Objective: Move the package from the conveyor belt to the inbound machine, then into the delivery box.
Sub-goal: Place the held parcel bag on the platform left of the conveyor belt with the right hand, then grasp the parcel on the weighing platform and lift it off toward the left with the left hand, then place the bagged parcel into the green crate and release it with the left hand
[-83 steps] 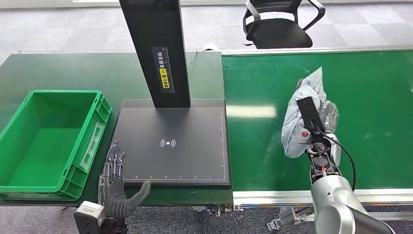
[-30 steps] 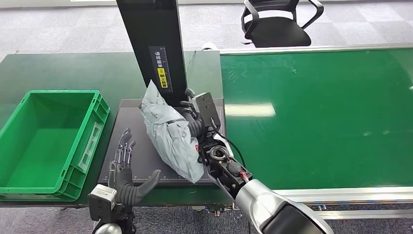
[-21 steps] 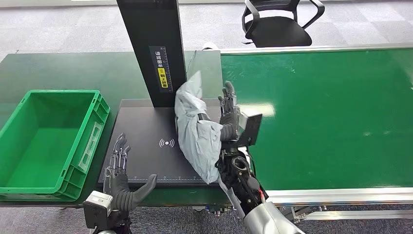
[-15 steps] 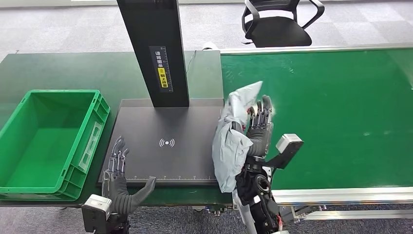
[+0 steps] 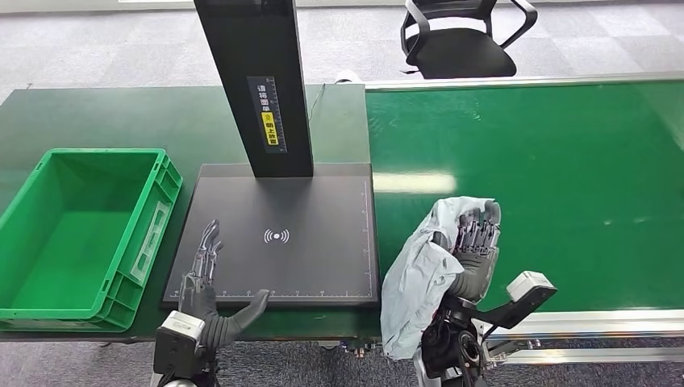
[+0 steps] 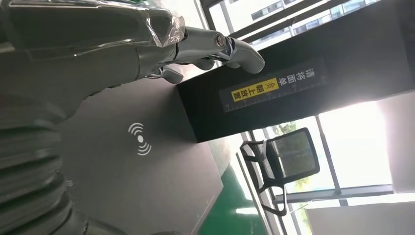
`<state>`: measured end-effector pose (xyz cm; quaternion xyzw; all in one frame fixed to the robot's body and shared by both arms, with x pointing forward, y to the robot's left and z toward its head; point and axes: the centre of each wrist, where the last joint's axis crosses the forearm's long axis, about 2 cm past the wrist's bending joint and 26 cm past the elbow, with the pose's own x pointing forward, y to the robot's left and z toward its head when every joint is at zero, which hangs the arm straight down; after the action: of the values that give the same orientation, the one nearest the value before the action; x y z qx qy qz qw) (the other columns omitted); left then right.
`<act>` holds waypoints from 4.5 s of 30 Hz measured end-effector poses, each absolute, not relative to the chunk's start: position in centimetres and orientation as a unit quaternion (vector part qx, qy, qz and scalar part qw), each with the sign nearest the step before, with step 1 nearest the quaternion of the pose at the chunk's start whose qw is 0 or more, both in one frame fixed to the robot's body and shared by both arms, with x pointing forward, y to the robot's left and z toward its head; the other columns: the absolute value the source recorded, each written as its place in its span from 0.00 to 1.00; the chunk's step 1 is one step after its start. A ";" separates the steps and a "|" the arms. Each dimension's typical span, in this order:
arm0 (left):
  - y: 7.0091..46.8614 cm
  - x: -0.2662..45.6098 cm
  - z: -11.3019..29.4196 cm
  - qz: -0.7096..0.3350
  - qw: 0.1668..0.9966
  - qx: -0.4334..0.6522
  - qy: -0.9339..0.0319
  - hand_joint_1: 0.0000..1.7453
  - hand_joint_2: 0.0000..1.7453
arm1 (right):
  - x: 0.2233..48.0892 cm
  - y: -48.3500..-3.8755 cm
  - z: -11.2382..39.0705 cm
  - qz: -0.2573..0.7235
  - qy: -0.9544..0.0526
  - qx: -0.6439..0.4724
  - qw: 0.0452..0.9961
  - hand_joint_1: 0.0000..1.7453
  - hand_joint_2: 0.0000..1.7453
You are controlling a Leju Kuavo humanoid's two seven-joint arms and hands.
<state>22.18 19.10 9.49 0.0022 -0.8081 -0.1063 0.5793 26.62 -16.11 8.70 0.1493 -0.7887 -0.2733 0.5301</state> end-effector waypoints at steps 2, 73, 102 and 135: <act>18.8 22.8 9.6 -0.110 0.577 -0.008 -0.809 0.00 1.00 | 27.0 -15.8 8.5 -0.242 -0.783 0.157 0.551 0.00 1.00; 18.8 32.9 4.7 -0.350 0.668 0.127 -0.644 0.91 1.00 | 22.9 -12.8 15.0 -0.149 -0.885 0.097 0.431 0.00 1.00; 24.5 29.4 17.0 -0.033 0.361 0.282 -0.888 1.00 1.00 | 21.2 -15.2 12.9 -0.166 -0.871 0.065 0.457 0.00 1.00; 60.1 30.6 23.3 0.022 0.509 0.528 -0.680 0.22 1.00 | 21.0 -15.6 12.4 -0.168 -0.867 0.077 0.463 0.00 1.00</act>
<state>30.61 60.15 23.34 0.5276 -0.6797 0.0222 0.5090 20.98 -15.55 12.37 0.0768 -0.8667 -0.1680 0.4635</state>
